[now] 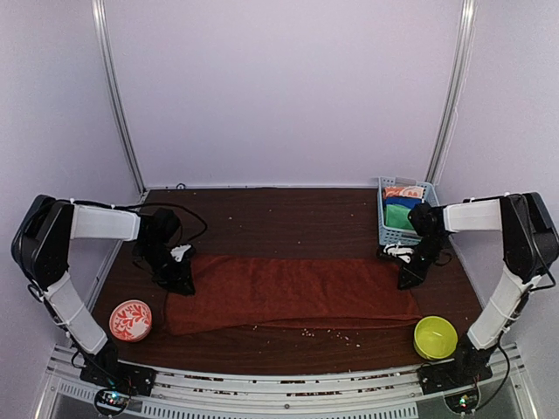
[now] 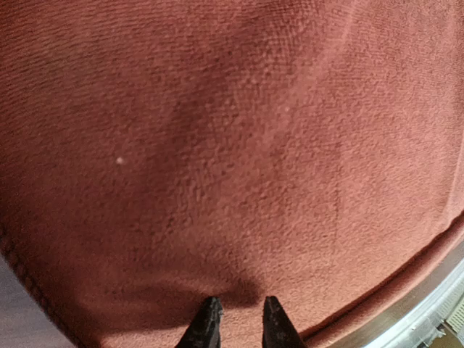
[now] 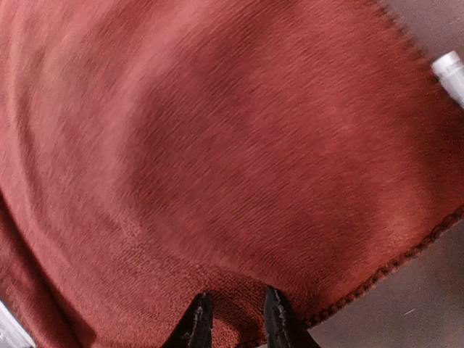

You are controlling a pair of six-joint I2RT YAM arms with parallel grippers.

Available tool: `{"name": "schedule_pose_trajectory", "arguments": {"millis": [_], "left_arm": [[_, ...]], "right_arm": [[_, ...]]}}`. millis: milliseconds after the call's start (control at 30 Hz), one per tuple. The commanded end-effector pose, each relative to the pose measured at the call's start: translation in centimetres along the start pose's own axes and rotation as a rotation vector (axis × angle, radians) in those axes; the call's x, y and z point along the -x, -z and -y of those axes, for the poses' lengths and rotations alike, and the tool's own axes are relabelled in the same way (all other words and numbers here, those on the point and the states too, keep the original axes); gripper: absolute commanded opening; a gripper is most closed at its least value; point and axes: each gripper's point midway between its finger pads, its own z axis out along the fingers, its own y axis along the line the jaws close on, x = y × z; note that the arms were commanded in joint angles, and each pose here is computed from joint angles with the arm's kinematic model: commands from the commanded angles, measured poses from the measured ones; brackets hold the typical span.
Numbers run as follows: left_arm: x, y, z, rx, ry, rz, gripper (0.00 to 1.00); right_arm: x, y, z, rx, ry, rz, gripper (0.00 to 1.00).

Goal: Roll the towels
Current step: Flatten out the towel at the center of the board, then smooth out the towel at the center of the board.

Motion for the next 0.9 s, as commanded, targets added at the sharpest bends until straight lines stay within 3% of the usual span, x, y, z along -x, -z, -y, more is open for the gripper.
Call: {"name": "schedule_pose_trajectory", "arguments": {"millis": [0,300,500,700,867], "left_arm": [[1.4,-1.1,-1.9,0.097,-0.001,0.009,0.21],[4.0,0.1,-6.6,0.229,0.073,0.071,0.22],[6.0,3.7,-3.3,0.156,-0.007,0.188,0.27],[2.6,6.1,-0.4,0.095,-0.006,0.180,0.34],[-2.1,5.7,0.9,0.085,-0.021,0.079,0.35]], "right_arm": [[1.5,-1.3,3.4,-0.121,-0.054,-0.015,0.26],[5.8,-0.9,4.9,-0.165,-0.085,0.051,0.26],[6.1,1.0,3.8,-0.163,-0.115,0.066,0.28],[5.9,6.1,0.5,-0.144,-0.104,0.142,0.35],[3.5,5.2,-4.7,-0.091,0.023,0.083,0.36]]}}
